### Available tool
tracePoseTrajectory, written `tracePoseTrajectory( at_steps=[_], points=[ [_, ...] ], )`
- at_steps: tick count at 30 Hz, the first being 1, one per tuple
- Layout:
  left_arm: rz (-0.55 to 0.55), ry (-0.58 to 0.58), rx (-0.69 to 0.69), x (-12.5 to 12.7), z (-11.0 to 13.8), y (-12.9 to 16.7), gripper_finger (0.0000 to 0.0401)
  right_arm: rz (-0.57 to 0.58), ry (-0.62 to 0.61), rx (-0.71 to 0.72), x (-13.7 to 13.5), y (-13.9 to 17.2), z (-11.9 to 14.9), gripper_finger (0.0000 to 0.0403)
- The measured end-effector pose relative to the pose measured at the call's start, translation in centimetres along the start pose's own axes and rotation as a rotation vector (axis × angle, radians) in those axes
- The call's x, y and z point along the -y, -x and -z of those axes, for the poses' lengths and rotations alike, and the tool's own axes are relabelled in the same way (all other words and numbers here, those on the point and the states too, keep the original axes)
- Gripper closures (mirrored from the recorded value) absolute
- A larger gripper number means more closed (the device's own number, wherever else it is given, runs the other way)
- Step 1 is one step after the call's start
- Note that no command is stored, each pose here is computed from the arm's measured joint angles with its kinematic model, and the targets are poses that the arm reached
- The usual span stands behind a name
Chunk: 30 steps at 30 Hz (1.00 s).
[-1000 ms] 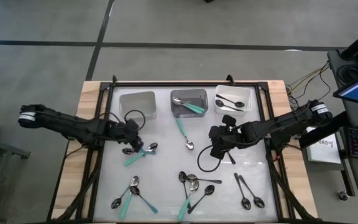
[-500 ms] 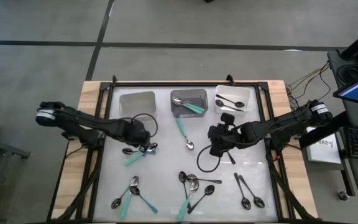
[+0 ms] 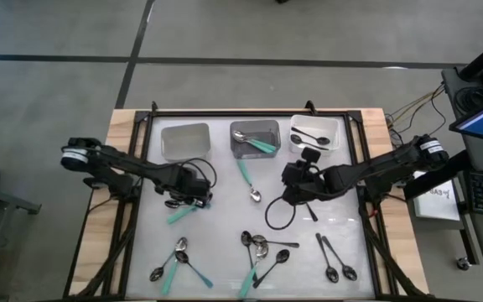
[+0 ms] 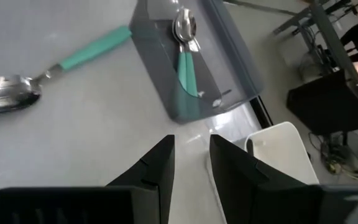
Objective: Sort silverware by color (type)
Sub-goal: Put the blue spoon into the gray bin
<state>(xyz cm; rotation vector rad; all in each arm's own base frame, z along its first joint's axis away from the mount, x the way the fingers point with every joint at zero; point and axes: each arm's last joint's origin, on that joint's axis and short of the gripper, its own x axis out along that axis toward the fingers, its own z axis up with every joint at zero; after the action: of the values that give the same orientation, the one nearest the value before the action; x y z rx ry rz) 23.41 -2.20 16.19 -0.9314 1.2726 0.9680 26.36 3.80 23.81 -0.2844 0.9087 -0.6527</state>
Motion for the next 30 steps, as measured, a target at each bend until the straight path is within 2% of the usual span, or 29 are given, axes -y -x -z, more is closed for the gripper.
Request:
tracePoseTrajectory(
  at_steps=[3,8,13,22,30],
  points=[
    [0.039,0.014,0.031,0.3,-0.2,0.3,0.0360,0.013,0.014,-0.016,0.2,-0.5,0.3,0.0310],
    [0.001,0.072,0.031,-0.1,-0.1,0.2,0.0364,0.034,0.005,-0.012,0.7,-1.8,0.5,0.0310],
    [-0.003,0.135,0.055,-0.1,-0.2,0.2,0.0397,0.039,0.005,0.012,1.3,-3.1,0.3,0.0310],
    [-0.008,0.210,0.057,-0.2,-0.2,0.2,0.0362,0.076,0.023,0.004,2.8,-4.5,-0.2,0.0310],
    [-0.038,0.287,0.101,-0.1,-0.3,-0.4,0.0314,0.105,0.024,0.002,4.1,-5.9,-0.2,0.0310]
  ],
)
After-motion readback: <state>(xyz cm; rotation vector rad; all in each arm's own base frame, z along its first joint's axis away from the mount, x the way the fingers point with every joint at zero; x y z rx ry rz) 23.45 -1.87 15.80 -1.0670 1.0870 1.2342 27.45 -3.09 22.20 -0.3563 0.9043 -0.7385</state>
